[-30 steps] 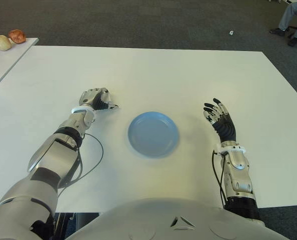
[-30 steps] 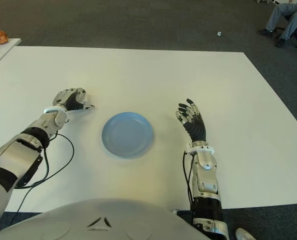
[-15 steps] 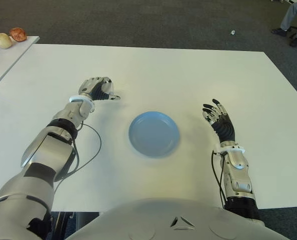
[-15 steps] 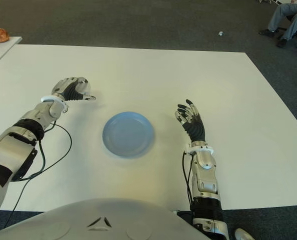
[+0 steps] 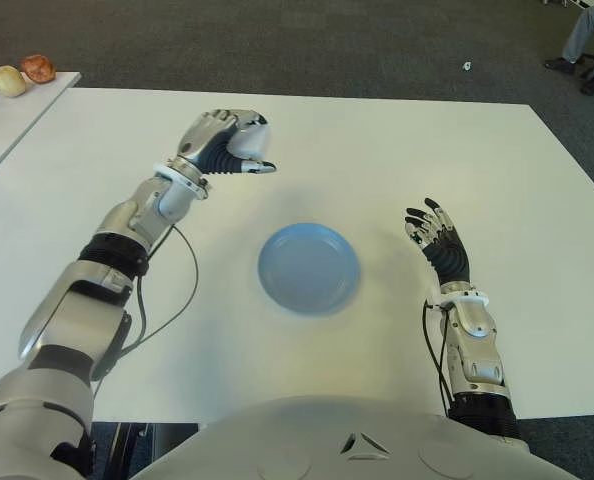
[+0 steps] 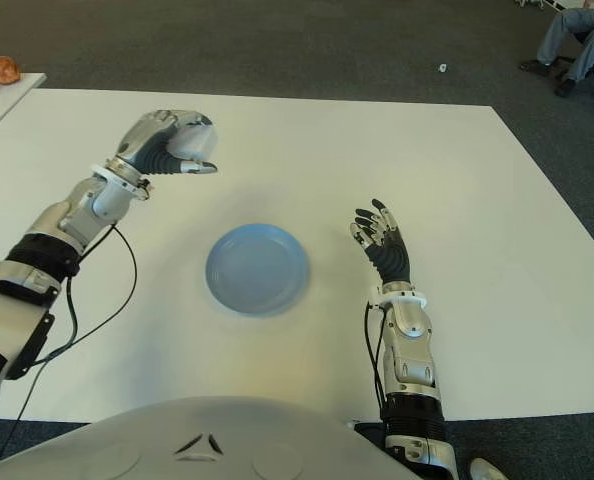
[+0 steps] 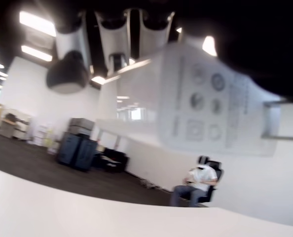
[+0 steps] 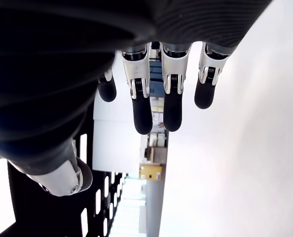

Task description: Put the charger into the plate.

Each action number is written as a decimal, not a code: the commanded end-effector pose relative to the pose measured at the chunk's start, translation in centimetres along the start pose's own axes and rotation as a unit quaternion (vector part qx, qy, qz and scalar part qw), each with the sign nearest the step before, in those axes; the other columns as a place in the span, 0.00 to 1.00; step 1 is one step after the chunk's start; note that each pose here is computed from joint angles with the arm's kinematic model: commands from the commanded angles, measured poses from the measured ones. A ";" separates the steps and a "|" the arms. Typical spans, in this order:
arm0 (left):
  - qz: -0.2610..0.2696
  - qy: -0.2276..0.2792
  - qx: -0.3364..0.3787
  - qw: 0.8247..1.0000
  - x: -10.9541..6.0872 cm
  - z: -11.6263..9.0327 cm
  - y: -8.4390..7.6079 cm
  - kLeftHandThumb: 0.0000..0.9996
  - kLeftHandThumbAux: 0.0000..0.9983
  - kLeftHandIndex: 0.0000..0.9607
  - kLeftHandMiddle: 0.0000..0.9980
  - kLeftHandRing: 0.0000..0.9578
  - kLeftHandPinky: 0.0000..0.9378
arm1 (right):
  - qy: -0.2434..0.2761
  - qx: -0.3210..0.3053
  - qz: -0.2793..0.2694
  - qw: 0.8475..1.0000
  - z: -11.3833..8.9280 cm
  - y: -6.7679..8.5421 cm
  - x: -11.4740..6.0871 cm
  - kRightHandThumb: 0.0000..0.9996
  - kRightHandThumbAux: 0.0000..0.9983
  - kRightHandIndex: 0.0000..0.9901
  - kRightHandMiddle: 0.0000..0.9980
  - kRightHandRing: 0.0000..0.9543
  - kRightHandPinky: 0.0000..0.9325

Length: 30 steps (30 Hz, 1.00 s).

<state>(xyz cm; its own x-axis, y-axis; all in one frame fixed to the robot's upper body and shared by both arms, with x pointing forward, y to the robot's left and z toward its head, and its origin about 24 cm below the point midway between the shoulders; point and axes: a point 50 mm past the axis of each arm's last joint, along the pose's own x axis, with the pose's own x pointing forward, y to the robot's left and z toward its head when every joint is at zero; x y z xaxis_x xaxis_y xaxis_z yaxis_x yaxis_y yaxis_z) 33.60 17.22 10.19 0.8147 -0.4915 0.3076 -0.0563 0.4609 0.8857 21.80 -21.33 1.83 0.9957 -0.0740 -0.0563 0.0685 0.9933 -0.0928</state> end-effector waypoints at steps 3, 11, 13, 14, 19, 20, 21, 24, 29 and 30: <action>-0.006 -0.043 -0.036 0.998 -0.1 1.9 -0.4 0.85 0.67 0.42 0.54 0.90 0.91 | 0.018 -0.002 -0.001 1.000 -0.4 0.3 0.3 0.00 0.65 0.08 0.25 0.23 0.16; -0.007 -0.080 -0.051 0.995 0.3 3.6 -0.1 0.85 0.67 0.42 0.54 0.90 0.92 | 0.020 -0.005 -0.002 1.000 -0.5 0.6 0.4 0.00 0.64 0.08 0.26 0.23 0.16; -0.007 -0.087 -0.054 0.995 0.3 3.9 0.0 0.85 0.67 0.42 0.54 0.91 0.91 | 0.021 -0.005 -0.002 1.000 -0.5 0.7 0.4 0.00 0.64 0.08 0.26 0.23 0.16; -0.008 -0.090 -0.056 0.994 0.3 4.1 0.0 0.85 0.67 0.42 0.54 0.91 0.91 | 0.021 -0.005 -0.001 1.000 -0.5 0.7 0.4 0.00 0.64 0.08 0.25 0.23 0.16; -0.018 -0.108 -0.071 0.991 0.2 5.1 -0.2 0.85 0.67 0.42 0.54 0.91 0.91 | 0.021 -0.005 -0.002 1.000 -0.5 0.8 0.4 0.00 0.64 0.08 0.25 0.23 0.15; -0.021 -0.111 -0.073 0.991 0.1 5.3 -0.2 0.85 0.67 0.42 0.54 0.91 0.91 | 0.021 -0.005 -0.003 1.000 -0.5 0.8 0.4 0.00 0.63 0.08 0.25 0.23 0.16; -0.023 -0.113 -0.075 0.991 0.1 5.4 -0.3 0.85 0.67 0.42 0.54 0.91 0.92 | 0.021 -0.005 -0.003 1.000 -0.5 0.8 0.4 0.00 0.63 0.08 0.25 0.23 0.16; -0.030 -0.124 -0.084 0.988 -0.1 6.3 -0.8 0.85 0.67 0.42 0.54 0.91 0.91 | 0.022 -0.005 -0.003 1.000 -0.5 0.9 0.4 0.00 0.63 0.08 0.25 0.23 0.15; -0.046 -0.136 -0.101 0.985 -0.5 7.3 -1.8 0.85 0.67 0.42 0.54 0.91 0.92 | 0.025 -0.003 -0.003 1.000 -0.6 0.9 0.4 0.00 0.63 0.07 0.25 0.23 0.15; -0.054 -0.138 -0.104 0.983 -0.6 7.5 -2.3 0.85 0.67 0.42 0.54 0.91 0.93 | 0.025 -0.003 -0.003 1.000 -0.6 1.0 0.4 0.00 0.63 0.07 0.25 0.23 0.15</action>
<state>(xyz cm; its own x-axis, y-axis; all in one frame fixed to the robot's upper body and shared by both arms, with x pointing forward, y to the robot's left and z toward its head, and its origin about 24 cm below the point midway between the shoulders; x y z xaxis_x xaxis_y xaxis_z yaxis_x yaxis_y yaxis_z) 29.47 11.49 11.61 0.6208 -0.6981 0.3568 0.1129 0.5300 0.8404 22.04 -20.65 1.44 0.9933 -0.0808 -0.0829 0.0721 0.9921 -0.1027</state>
